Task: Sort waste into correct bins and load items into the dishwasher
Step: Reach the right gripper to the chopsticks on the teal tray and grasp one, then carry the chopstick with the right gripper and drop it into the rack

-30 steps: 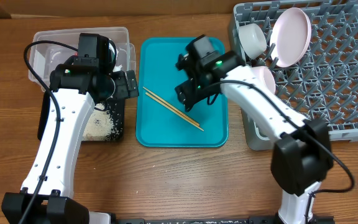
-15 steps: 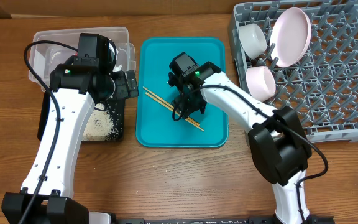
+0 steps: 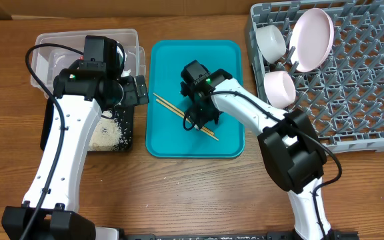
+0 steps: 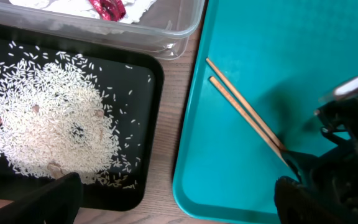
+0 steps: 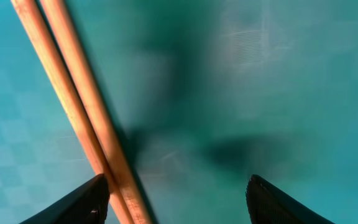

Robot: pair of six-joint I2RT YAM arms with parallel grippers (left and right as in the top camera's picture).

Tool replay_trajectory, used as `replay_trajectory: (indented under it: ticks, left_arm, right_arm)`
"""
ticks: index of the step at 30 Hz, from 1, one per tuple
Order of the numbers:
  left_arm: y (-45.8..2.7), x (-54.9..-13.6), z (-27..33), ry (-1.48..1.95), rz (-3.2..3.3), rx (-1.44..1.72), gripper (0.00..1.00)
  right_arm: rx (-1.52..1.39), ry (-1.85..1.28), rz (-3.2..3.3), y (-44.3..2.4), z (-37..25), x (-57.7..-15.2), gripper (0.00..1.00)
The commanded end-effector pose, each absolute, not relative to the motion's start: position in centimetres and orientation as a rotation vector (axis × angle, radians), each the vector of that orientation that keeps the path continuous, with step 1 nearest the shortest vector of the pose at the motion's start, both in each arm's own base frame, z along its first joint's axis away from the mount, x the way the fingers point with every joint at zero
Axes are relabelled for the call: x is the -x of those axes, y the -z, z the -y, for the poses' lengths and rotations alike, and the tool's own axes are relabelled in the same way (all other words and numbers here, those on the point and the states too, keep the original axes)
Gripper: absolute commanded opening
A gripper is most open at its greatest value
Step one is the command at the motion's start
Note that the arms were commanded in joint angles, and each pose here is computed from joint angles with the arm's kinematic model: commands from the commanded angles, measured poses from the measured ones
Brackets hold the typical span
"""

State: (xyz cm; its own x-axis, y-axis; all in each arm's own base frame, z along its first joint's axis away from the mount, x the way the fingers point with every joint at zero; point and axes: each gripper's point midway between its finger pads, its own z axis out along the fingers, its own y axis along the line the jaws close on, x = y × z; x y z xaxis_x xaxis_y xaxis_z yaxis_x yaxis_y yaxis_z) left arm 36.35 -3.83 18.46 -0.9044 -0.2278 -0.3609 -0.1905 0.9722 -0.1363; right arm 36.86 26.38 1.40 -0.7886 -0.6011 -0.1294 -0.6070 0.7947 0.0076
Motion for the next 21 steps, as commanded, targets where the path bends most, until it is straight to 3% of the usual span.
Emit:
replay_trajectory:
  ticks: [1, 21]
  left_arm:
    - [-19.1, -36.8, 3.8, 0.133, -2.716, 0.311, 1.0]
    - [-19.1, -36.9, 3.8, 0.134, -2.714, 0.311, 1.0]
  right_arm:
    - [0.973, -0.048, -2.883, 0.0, -26.1, -36.7, 0.72]
    - [0.925, -0.009, -2.859, 1.1, -24.9, -37.9, 0.71]
